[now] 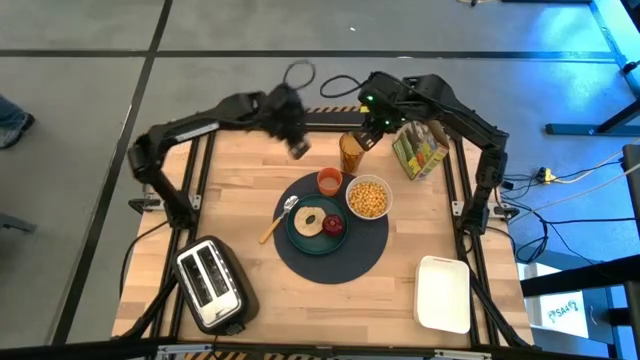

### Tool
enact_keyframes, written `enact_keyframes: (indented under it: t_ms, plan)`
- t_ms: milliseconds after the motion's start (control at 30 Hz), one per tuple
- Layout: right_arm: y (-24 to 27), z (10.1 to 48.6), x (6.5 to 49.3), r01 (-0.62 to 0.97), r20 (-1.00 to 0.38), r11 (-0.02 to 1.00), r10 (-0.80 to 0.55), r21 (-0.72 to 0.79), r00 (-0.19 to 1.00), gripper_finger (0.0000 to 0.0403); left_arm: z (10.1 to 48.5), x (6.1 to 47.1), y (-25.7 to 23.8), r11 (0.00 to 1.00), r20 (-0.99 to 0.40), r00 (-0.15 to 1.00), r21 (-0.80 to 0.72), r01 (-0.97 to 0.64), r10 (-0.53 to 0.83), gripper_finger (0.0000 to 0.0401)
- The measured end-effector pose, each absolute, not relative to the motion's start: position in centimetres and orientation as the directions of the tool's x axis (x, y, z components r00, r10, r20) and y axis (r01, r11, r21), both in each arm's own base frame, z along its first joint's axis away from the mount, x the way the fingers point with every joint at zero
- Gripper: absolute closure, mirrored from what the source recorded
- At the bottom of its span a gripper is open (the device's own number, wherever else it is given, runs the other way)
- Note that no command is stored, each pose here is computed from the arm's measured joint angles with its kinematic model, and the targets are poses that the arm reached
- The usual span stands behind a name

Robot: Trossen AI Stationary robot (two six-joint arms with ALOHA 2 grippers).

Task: Arrange a breakfast setting
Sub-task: Adjust the yellow spoon

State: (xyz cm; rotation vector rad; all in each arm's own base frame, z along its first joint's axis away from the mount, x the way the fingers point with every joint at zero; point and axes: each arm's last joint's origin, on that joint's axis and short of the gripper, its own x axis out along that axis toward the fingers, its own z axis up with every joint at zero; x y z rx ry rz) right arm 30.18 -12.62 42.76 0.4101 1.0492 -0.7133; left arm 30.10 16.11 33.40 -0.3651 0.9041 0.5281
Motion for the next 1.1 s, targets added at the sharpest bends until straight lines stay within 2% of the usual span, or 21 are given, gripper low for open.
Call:
enact_keyframes:
  t_ms: [100,300,533,700,900,1100]
  plan:
    - [-12.2,42.8,29.6,0.71,-0.887,0.702,-0.356,-0.047,0.294,0.0221,31.5,27.8,13.1,0.807,-0.888,0.412,-0.087,-0.584,0.203,0.0299]
    - [-9.9,43.1,28.5,0.717,-0.872,0.693,-0.395,-0.077,0.288,0.0221,23.5,24.8,8.4,0.741,-0.977,0.21,-0.121,-0.661,0.028,0.031]
    - [-6.0,44.0,28.0,0.697,-0.823,0.71,-0.452,-0.097,0.345,0.0221,18.2,23.7,5.3,0.704,-0.994,0.108,-0.102,-0.703,-0.036,0.0329]
    - [-5.0,44.5,27.6,0.705,-0.802,0.703,-0.476,-0.098,0.362,0.0221,16.7,23.6,3.8,0.678,-0.991,0.098,-0.131,-0.723,-0.088,0.0346]
    - [-3.9,44.9,26.9,0.714,-0.784,0.692,-0.501,-0.107,0.368,0.0221,15.2,24.0,1.6,0.653,-0.979,0.185,-0.196,-0.732,-0.086,0.0366]
    - [-3.3,45.4,26.1,0.727,-0.762,0.677,-0.531,-0.118,0.371,0.0221,14.4,23.4,0.5,0.622,-0.983,0.158,-0.18,-0.762,-0.091,0.039]
